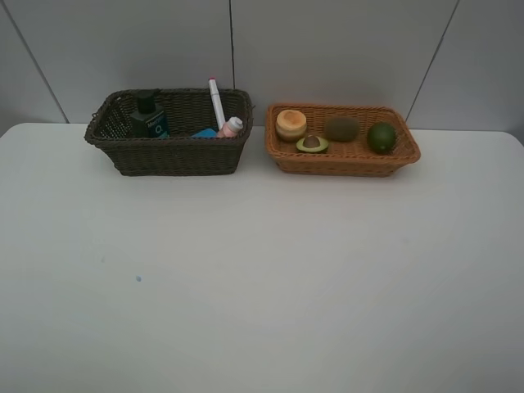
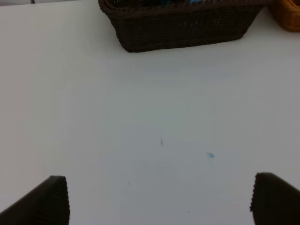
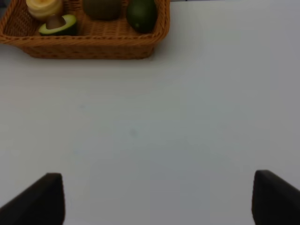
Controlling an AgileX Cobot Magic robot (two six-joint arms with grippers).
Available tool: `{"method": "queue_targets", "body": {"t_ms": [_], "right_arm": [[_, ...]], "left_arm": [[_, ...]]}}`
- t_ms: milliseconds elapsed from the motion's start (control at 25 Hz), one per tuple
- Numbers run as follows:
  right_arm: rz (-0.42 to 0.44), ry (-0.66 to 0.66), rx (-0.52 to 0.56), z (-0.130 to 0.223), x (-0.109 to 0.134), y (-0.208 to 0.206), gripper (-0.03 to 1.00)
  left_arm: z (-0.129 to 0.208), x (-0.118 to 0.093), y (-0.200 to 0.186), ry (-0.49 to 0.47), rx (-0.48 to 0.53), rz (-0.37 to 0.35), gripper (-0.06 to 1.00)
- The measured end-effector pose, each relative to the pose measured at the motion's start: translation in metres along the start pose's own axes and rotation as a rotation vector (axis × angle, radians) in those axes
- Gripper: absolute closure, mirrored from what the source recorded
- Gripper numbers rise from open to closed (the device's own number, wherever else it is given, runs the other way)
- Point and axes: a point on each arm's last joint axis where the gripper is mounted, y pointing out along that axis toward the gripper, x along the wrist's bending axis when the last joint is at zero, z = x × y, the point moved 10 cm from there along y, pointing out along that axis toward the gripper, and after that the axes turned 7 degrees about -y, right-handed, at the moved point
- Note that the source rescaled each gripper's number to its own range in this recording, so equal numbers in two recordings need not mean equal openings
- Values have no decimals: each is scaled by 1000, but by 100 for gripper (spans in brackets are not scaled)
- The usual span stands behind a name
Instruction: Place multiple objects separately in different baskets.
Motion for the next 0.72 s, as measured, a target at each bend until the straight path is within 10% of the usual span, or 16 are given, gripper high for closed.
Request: {"method": "queue_targets", "body": {"t_ms": [720], "right_arm": [[0, 0, 0, 0, 0, 0, -3]], "left_arm": [[0, 0, 0, 0, 0, 0, 3]]}}
